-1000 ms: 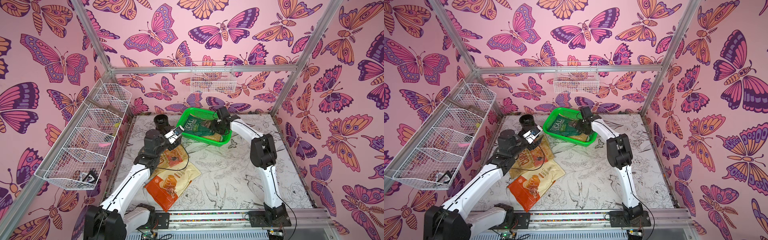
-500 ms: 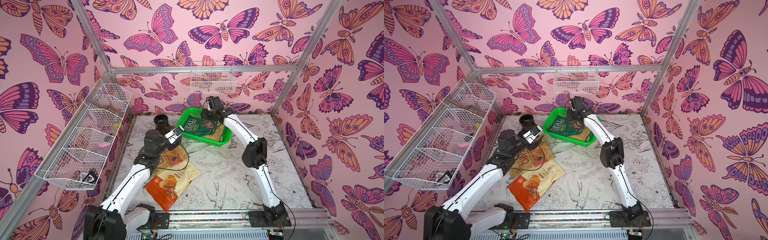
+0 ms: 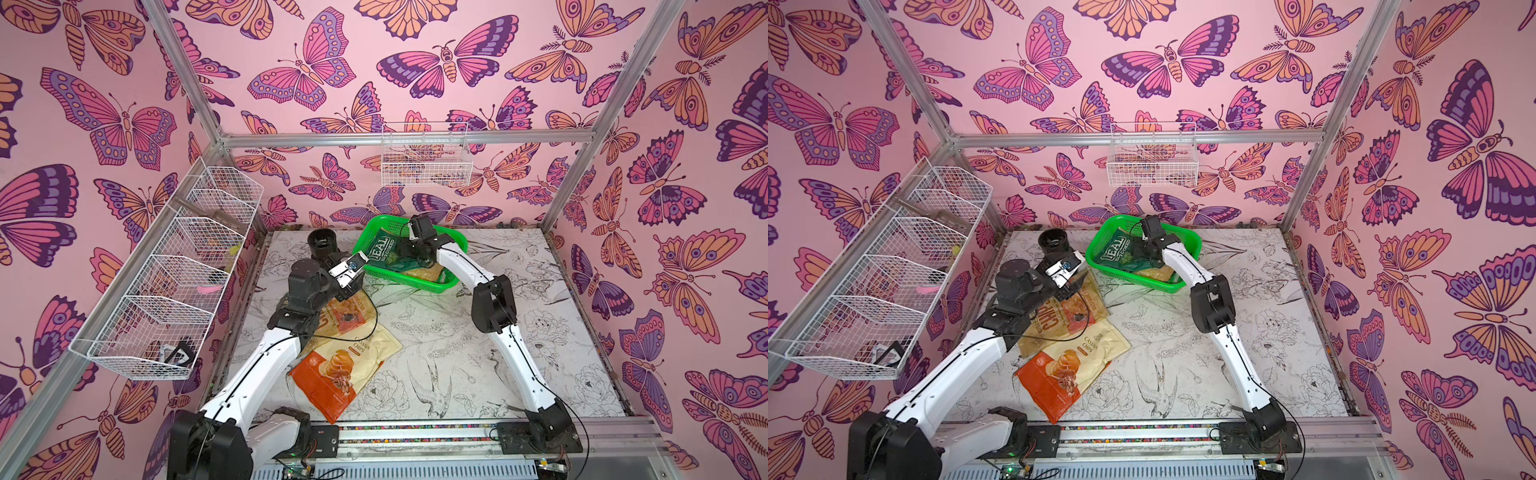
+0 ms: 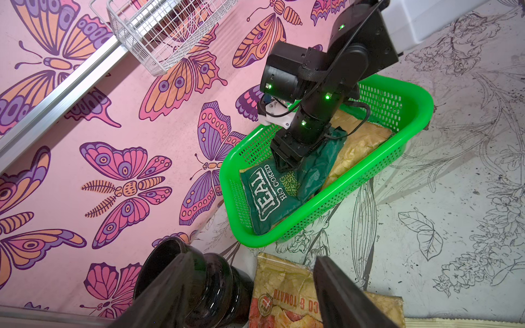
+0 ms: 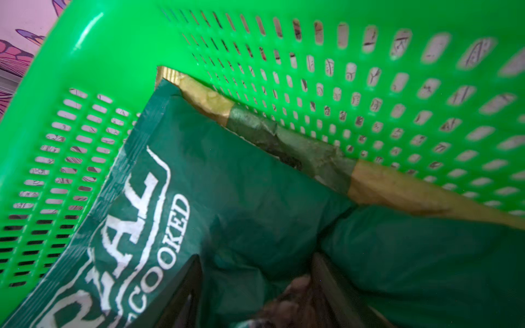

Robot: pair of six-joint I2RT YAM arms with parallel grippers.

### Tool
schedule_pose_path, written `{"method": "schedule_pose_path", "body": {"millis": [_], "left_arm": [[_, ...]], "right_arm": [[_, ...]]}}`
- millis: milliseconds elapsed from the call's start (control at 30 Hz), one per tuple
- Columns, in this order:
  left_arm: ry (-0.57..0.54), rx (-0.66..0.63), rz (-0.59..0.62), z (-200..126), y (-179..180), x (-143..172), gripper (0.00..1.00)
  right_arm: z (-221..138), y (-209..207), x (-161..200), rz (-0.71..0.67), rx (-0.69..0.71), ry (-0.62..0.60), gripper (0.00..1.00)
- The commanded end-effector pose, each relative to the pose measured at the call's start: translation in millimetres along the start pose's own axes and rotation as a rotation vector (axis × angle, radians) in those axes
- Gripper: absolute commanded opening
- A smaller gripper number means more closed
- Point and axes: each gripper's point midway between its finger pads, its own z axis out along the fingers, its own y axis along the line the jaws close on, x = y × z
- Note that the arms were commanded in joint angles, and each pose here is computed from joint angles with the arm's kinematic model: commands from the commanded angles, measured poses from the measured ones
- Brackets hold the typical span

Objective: Put the potato chips into the basket
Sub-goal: Place the potato chip in the basket, then pick up the potato chip from the center of the board.

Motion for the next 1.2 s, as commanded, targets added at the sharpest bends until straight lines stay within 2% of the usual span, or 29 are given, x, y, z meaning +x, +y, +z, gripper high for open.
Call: {"method": "schedule_pose_path", "body": {"millis": [0, 200, 367, 533, 667, 767, 800, 867, 1067, 1167], "left_arm": [[0.018, 0.007, -0.01, 1, -4, 9, 0.78], [0.06, -0.034, -0.067, 9, 4, 18, 0.86], [0.103, -0.104, -0.133, 15, 19, 26, 0.88], [0.147, -0.17, -0.247, 23, 36, 32, 0.88], [0.257, -0.221, -0.38, 42, 44, 58, 0.86], [0.413, -0.318, -0.638, 43, 55, 79, 0.74], [0.472, -0.325, -0.726, 39, 53, 82, 0.68], [0.556, -0.252, -0.812, 32, 33, 82, 0.62], [0.653, -0.426, -0.825, -7, -8, 79, 0.67], [0.72, -0.458, -0.937, -13, -26, 92, 0.7]], "right_arm": [[-44, 19, -29, 0.015, -0.031, -0.034, 0.66], [-128, 58, -86, -0.016, -0.103, -0.179, 0.67], [-180, 54, -86, -0.025, -0.069, -0.219, 0.67], [-205, 27, -52, 0.031, -0.036, -0.151, 0.67], [-222, 10, -10, 0.055, -0.032, -0.075, 0.67], [-235, 0, 22, 0.075, -0.051, -0.064, 0.67], [-240, -3, 30, 0.078, -0.054, -0.067, 0.66], [-247, -11, 46, 0.074, -0.033, -0.047, 0.67], [-262, -29, 81, 0.038, 0.038, 0.065, 0.67], [-264, -34, 86, 0.035, 0.053, 0.061, 0.67]]}}
